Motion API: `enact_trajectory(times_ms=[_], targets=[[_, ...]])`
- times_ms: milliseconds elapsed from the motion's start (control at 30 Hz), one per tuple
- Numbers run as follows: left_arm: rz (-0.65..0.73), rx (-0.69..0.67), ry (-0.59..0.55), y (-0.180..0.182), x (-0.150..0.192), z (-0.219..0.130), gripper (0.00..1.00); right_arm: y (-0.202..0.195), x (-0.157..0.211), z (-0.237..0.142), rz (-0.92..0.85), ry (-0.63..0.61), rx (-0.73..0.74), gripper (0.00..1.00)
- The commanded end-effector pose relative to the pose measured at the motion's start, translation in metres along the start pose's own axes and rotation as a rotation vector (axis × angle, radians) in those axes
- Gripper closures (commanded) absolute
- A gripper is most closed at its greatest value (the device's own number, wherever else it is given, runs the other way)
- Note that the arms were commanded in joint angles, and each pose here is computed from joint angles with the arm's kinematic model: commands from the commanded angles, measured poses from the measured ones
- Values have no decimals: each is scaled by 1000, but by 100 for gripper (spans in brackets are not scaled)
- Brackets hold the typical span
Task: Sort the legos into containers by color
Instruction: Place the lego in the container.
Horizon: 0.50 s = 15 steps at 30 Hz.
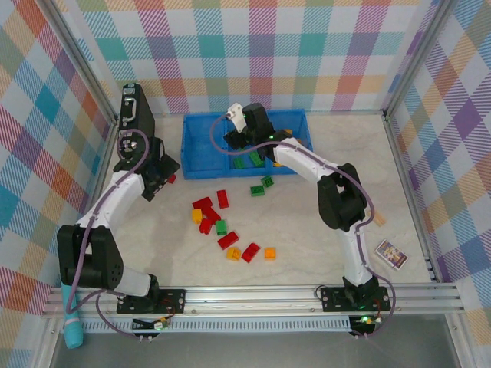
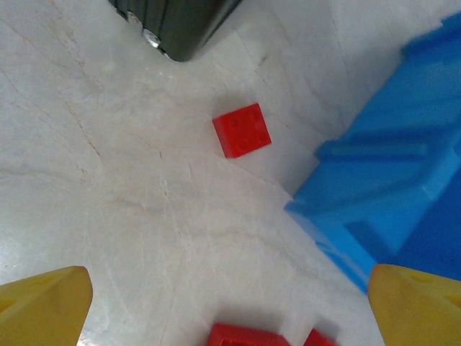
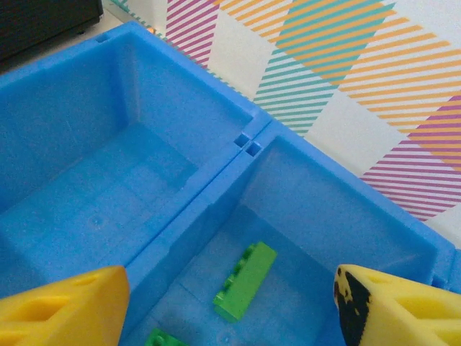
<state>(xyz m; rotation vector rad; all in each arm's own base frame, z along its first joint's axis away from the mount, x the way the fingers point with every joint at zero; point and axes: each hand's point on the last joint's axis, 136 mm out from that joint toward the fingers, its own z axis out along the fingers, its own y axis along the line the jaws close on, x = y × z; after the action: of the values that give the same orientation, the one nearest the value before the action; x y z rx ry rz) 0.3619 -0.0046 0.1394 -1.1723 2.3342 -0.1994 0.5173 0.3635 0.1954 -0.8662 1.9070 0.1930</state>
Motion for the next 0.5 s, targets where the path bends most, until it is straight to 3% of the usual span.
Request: enact_trajectory(times_ms=[0,233,467], targets=[[-135,-58,-62,14,-10,15,4,-10,-31,-20,5,-73,-3,23],[-208,-85,-79,10,-15,41,7,-35,-46,-46,32,-88,34,22],[-274,-119,-53,10,-14,76,10,-65,-38,-74,49,-48,116,22]])
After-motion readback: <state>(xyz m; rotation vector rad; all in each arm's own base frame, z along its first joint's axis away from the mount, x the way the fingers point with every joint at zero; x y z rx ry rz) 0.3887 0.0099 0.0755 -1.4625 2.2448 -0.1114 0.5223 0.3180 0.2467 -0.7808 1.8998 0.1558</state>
